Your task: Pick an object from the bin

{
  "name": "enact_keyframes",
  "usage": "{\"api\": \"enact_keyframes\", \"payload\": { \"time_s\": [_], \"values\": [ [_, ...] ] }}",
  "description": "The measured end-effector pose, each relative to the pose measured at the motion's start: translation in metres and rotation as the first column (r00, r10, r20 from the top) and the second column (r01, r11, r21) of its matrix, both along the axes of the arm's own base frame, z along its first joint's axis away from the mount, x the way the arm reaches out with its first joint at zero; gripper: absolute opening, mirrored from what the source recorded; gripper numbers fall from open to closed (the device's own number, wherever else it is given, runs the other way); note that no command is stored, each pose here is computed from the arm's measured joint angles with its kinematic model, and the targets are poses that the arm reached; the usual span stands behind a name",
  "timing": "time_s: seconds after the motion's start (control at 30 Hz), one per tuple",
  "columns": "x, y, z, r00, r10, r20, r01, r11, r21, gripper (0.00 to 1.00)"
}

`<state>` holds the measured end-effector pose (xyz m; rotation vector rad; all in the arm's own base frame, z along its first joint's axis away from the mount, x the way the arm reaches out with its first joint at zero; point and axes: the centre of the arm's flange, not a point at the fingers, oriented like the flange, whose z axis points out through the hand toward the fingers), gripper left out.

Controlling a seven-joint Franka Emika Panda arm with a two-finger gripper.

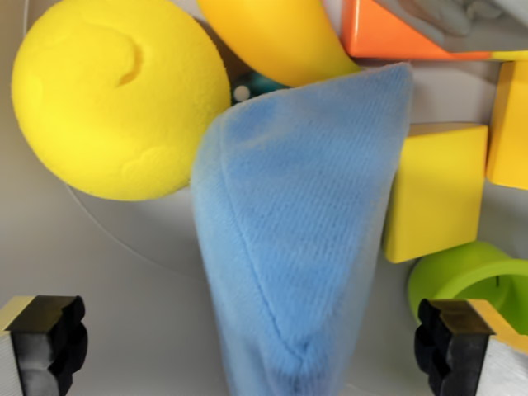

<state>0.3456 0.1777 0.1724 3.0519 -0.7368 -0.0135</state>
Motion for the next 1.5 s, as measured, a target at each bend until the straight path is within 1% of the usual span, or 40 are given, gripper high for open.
{"api": "enact_keyframes", "payload": {
  "time_s": [0.1,0.13,0.3,1.3,1.5],
  "values": [
    [0.0000,-0.0001,-0.0021,1.0000,-0.001,0.0003,0.001,1.0000,0.0001,1.00],
    [0.0001,-0.0002,-0.0023,1.0000,-0.001,0.0005,0.001,1.0000,0.0002,0.00],
    [0.0003,-0.0001,-0.0022,1.0000,-0.001,0.0018,0.001,1.0000,0.0007,0.00],
    [0.0004,-0.0003,-0.0022,1.0000,-0.002,0.0019,0.002,1.0000,0.0007,0.00],
    [0.0008,-0.0002,0.0028,1.0000,-0.003,0.0037,0.003,1.0000,0.0012,0.00]
  ]
}}
